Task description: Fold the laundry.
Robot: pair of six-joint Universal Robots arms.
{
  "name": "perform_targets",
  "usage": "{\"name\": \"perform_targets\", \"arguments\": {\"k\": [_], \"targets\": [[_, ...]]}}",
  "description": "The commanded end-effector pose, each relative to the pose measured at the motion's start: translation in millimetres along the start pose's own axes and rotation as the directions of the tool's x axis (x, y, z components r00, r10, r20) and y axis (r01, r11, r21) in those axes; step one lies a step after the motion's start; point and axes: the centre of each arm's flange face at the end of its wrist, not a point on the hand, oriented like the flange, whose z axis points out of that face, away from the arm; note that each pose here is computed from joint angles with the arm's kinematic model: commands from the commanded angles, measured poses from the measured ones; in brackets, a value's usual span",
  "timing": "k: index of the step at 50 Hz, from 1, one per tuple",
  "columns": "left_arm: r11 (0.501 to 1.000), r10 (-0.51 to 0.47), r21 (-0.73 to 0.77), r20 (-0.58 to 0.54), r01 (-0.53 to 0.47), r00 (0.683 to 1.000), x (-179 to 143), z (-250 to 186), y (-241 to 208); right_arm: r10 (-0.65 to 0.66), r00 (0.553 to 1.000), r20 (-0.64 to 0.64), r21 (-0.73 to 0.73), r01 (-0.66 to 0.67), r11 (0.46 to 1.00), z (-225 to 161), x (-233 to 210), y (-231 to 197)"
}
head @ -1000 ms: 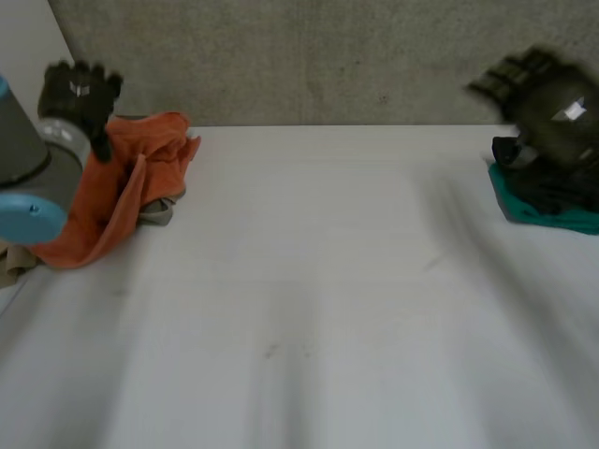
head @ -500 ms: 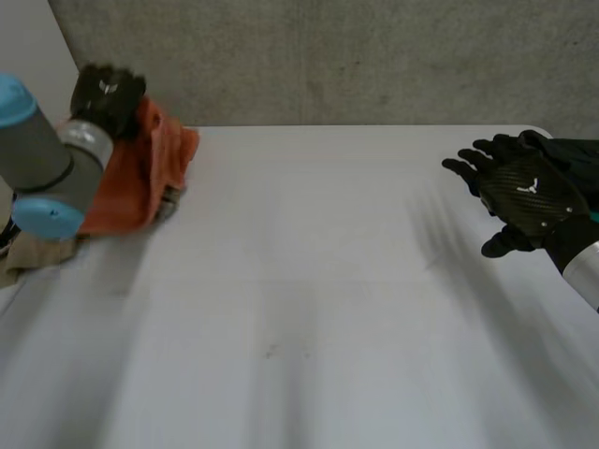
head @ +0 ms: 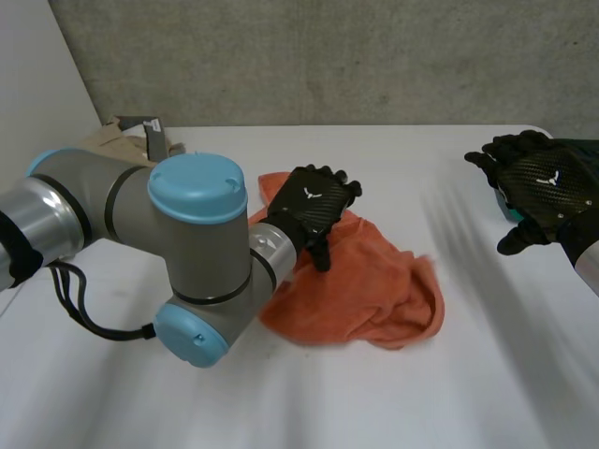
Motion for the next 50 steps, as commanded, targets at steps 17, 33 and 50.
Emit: {"name": "perform_targets", "arguments": {"k": [17, 33, 50], "targets": [[0.991, 0.109, -0.104, 0.232, -0.087, 0.967, -81, -41, 8, 0.274, 0.932, 0.238, -0.258, -0.211, 0.943, -29, -55, -40], [0.968, 0.248, -0.041, -0.002, -0.248, 0.969, -95, 35, 80, 0.103, 0.958, 0.267, -0.168, -0.059, 0.984, -15, -163, -17], [0.965, 0.245, -0.082, -0.042, -0.248, 0.969, -71, 55, 104, 0.020, 0.963, 0.268, -0.134, 0.016, 0.991, 1, -173, -1]]}}
